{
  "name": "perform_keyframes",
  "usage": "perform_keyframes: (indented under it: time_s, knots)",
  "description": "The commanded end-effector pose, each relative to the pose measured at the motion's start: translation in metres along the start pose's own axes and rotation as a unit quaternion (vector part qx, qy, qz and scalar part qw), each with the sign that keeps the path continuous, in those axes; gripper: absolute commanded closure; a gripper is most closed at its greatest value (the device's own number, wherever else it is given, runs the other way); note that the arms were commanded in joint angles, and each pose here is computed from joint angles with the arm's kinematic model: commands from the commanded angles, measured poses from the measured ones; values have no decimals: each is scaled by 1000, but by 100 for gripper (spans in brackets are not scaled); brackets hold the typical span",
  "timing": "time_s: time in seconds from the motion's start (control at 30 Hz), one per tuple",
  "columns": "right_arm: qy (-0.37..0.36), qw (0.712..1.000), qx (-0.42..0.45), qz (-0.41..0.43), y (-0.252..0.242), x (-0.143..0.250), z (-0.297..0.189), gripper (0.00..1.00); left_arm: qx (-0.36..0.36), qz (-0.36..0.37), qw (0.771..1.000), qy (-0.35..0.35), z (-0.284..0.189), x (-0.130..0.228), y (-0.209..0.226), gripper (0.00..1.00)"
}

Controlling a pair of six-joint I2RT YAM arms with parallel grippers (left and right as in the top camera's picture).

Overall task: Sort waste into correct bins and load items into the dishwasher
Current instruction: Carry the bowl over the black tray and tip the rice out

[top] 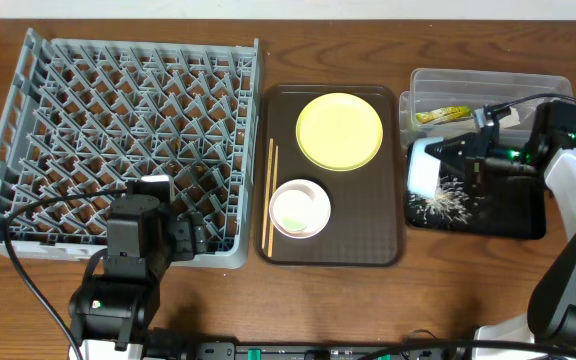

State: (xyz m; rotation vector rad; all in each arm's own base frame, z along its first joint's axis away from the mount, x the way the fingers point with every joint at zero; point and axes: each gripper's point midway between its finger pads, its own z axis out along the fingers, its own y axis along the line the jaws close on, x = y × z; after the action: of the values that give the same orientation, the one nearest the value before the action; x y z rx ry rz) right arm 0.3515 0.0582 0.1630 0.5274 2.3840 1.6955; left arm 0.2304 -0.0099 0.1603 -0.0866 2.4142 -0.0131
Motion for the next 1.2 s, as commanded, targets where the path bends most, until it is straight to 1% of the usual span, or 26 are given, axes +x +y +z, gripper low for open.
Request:
perform_keyframes:
  time_s: [0.0,0.1,0.37,0.5,0.77,0.9,1.17]
  knots:
    - [-1,997,-76,-11,24,0,-13,99,-2,-6,1000,-16,-7,-10,1,10]
    - [-9,993,-115,-7,33,-3,-26,99,-2,-6,1000,-16,-7,-10,1,10]
    - [-58,987,-150,6,32,-18,-63,99,-2,-6,1000,-16,-7,-10,1,10]
    - [-84,981,-168,46,29,-26,-87,99,-2,-6,1000,-16,-7,-10,1,10]
    - [-134,969,-185,94,18,-37,-126,99,-2,-6,1000,-16,-7,-10,1,10]
    - [-144,967,-187,99,16,-38,-133,99,-2,-6,1000,-16,-7,-10,1,10]
    - [-145,968,-185,89,16,-38,-133,99,-2,-6,1000,-16,-7,-10,1,10]
